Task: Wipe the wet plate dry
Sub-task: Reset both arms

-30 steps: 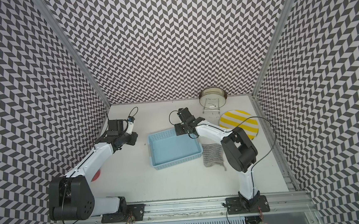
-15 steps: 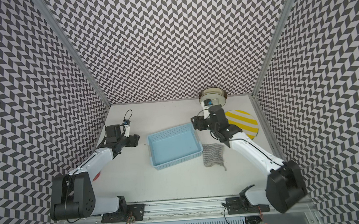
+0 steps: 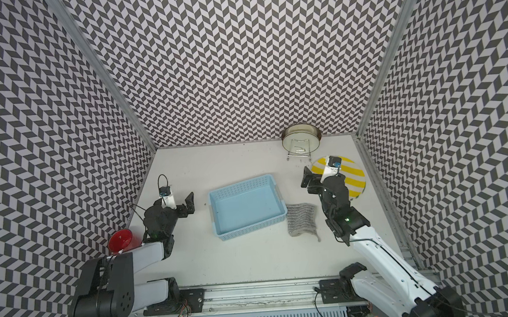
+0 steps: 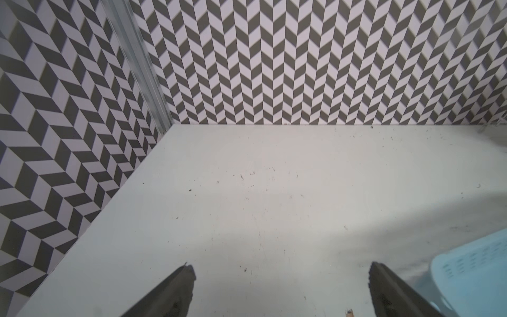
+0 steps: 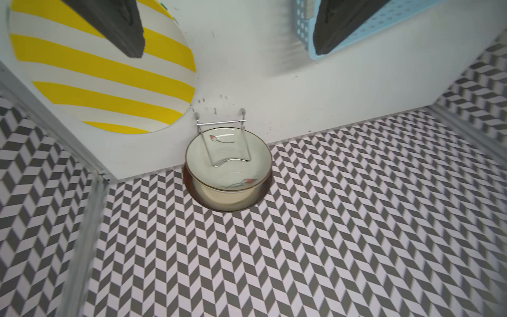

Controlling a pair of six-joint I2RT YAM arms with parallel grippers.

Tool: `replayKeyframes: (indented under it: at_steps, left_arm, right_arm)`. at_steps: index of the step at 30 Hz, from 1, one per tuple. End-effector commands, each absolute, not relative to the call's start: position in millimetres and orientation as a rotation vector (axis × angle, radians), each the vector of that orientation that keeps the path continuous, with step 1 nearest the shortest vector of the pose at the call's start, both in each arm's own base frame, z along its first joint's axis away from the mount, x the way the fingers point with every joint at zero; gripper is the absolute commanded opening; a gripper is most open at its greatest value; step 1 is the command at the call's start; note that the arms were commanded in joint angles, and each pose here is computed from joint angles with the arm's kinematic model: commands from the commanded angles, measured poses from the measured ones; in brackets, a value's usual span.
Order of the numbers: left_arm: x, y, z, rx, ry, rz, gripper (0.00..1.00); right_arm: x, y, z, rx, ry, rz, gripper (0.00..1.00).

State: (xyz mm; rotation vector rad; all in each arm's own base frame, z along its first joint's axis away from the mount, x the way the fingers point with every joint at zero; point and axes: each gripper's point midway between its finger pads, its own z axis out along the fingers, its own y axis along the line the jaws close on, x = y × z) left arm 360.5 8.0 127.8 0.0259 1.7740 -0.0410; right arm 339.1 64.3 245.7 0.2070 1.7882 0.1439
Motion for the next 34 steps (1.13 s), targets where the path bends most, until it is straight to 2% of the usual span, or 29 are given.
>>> replayKeyframes:
  at_steps: [1, 7, 15, 17, 22, 27, 34]
  left_arm:
    - [370, 3, 168, 0.03, 1.567, -0.066, 1.0]
    - [385, 1, 149, 0.023, 1.612, -0.037, 1.0]
    - [387, 1, 145, 0.019, 1.63, -0.025, 1.0]
    - [387, 1, 145, 0.019, 1.631, -0.024, 1.0]
    - [387, 1, 145, 0.016, 1.633, -0.017, 1.0]
    - [387, 1, 145, 0.014, 1.632, -0.016, 1.0]
    - [387, 1, 145, 0.014, 1.633, -0.015, 1.0]
  right_arm:
    - [342, 51, 250, 0.162, 1.706, -0.005, 1.0]
    - [341, 29, 219, 0.172, 1.599, -0.16, 1.0]
    - [356, -5, 203, 0.2, 1.474, -0.179, 1.0]
    - [364, -20, 184, 0.247, 1.534, -0.142, 1.0]
    - [358, -20, 153, 0.209, 1.557, -0.056, 0.99]
    - [385, -5, 149, 0.115, 1.627, -0.036, 0.99]
    - [384, -6, 152, 0.122, 1.604, -0.035, 1.0]
